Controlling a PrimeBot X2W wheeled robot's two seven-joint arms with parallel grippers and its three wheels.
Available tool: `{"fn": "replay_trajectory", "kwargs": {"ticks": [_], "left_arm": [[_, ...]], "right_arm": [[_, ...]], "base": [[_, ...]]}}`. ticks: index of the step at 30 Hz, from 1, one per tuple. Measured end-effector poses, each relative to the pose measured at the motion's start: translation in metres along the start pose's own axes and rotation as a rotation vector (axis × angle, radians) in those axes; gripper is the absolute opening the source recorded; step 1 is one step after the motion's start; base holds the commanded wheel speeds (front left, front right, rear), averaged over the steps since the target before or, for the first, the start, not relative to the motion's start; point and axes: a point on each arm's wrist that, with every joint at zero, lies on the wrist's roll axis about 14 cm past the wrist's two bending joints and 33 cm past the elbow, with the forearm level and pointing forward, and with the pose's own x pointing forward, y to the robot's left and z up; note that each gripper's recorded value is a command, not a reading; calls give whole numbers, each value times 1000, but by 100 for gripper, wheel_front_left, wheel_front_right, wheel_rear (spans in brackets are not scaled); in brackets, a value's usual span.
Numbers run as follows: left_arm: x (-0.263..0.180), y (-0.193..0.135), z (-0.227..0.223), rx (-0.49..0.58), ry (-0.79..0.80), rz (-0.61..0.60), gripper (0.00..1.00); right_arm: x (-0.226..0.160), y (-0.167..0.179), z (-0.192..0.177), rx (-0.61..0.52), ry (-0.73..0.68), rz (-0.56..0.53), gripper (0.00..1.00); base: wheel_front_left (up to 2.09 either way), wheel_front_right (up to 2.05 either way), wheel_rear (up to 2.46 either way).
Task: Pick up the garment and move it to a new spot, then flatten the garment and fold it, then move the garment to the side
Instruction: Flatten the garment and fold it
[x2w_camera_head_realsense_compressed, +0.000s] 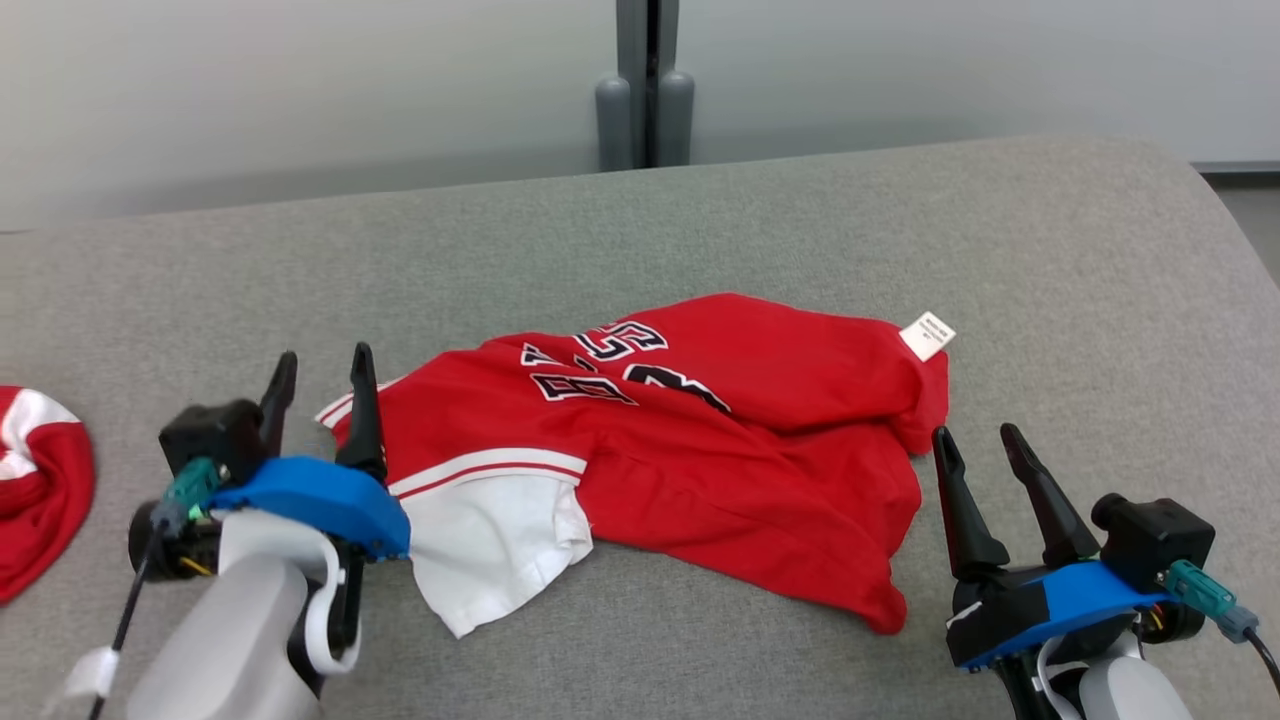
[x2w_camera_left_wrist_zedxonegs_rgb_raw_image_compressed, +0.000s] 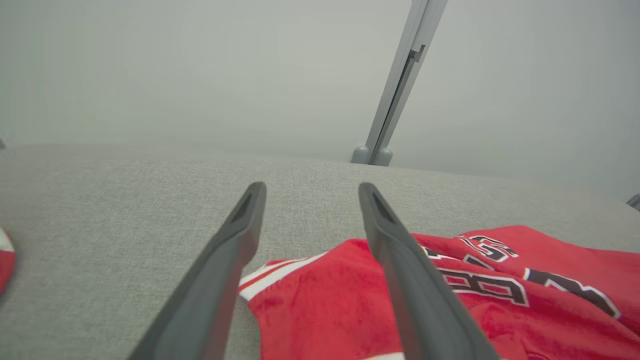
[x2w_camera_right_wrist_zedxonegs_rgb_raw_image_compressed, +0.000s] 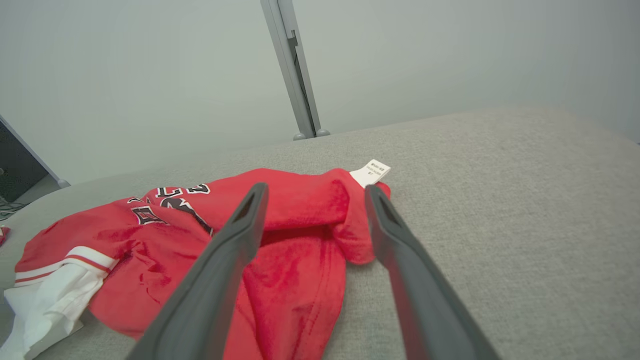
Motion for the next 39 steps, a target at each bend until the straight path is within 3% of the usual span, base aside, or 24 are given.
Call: {"fn": "replay_trajectory", "kwargs": {"ticks": [9,19,39], "left_arm": [[-50,-3,26,-98,-164,37,100],[-99,8,12,-23,-175,71,100],[-109,8,-12,-17,-117,63,100]], "right_arm": [[-8,5,13,1,-33,13,100],[-25,-4,22,-1,-52,-17,100],[-32,-5,16,2,-25,-19,100]], "base": [[0,0,0],[0,0,0],[0,0,0]]}}
